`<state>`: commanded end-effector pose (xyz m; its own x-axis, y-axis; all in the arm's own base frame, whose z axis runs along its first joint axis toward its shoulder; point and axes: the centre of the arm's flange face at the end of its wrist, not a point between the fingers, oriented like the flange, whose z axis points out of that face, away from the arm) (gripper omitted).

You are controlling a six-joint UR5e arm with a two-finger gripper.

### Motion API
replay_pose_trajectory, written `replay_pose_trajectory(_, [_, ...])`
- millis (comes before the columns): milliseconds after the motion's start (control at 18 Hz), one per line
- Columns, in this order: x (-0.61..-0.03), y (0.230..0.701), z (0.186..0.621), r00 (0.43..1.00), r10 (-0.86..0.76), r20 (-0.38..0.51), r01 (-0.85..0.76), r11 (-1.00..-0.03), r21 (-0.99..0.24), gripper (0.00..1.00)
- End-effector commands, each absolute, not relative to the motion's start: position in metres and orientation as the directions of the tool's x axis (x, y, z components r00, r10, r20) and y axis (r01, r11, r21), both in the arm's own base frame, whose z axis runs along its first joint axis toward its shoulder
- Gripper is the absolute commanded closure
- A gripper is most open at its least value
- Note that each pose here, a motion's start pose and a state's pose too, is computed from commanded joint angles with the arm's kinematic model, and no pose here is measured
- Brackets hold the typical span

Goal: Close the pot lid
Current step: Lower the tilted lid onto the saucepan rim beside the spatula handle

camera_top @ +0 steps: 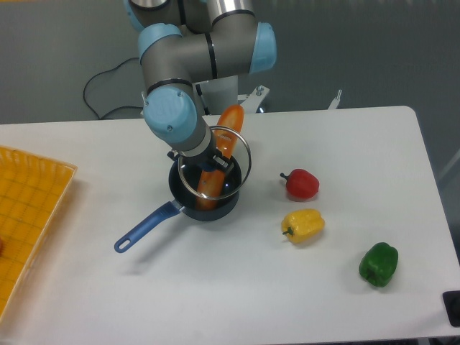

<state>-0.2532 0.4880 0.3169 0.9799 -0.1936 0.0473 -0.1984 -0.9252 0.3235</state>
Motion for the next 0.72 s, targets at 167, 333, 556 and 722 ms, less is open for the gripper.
replay_pose_trajectory(167, [-0.254, 0.489, 0.313, 0.982, -0.184, 0.044, -0.188, -0.924, 0.334, 0.58])
replay_pose_trajectory(333, [-0.255, 0.491, 0.31, 0.983, -0.178, 0.043, -0.182, -0.924, 0.337, 0.58])
replay_pose_trajectory(556, [-0.256, 0.492, 0.307, 0.984, -0.173, 0.044, -0.178, -0.923, 0.342, 0.58])
replay_pose_trajectory(722, [-0.253, 0.495, 0.304, 0.983, -0.179, 0.047, -0.184, -0.92, 0.345, 0.58])
